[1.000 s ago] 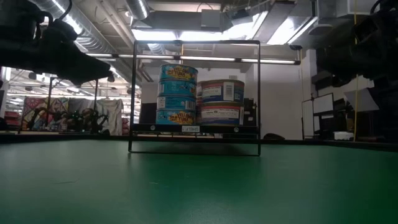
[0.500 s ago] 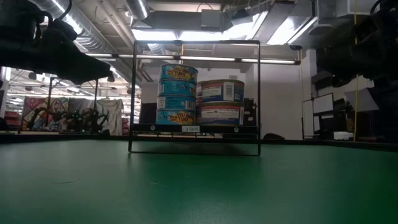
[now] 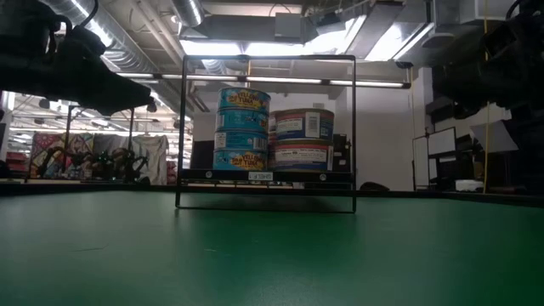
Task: Stack canned seafood by type on shelf
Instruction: Return to Home Position
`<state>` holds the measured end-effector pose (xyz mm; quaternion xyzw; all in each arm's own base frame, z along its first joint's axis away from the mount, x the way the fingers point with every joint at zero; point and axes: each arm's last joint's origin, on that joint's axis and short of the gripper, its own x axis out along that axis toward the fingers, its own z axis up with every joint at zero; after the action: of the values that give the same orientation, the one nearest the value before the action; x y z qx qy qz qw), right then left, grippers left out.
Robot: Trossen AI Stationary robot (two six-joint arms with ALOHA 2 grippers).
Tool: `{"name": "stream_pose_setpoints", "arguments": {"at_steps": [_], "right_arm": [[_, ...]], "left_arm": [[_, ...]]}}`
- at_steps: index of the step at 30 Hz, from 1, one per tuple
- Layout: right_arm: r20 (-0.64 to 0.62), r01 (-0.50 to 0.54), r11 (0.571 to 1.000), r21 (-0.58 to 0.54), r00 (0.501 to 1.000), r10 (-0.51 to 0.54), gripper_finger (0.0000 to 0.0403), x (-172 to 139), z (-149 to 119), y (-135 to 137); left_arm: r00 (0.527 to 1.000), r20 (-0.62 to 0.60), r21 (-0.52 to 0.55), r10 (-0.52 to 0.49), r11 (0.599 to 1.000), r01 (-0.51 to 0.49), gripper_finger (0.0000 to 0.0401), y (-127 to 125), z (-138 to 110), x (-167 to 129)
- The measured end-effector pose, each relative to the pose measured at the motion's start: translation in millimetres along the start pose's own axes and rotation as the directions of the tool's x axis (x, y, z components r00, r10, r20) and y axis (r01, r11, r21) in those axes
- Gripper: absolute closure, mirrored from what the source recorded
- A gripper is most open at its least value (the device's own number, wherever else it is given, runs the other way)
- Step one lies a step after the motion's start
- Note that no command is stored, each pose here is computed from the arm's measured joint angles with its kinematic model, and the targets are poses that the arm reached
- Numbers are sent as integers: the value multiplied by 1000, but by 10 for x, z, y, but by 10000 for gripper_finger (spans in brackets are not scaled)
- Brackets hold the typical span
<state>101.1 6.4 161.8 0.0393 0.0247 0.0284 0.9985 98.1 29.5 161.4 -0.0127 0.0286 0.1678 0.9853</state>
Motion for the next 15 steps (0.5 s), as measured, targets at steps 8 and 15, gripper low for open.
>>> {"name": "stream_pose_setpoints", "arguments": {"at_steps": [8, 15], "right_arm": [[0, 0, 1000, 0, 1000, 0, 260, 0, 0, 0], [0, 0, 1000, 0, 1000, 0, 260, 0, 0, 0]], "left_arm": [[1000, 0, 0, 0, 1000, 0, 193, 0, 0, 0], [1000, 0, 0, 0, 1000, 0, 193, 0, 0, 0]]}}
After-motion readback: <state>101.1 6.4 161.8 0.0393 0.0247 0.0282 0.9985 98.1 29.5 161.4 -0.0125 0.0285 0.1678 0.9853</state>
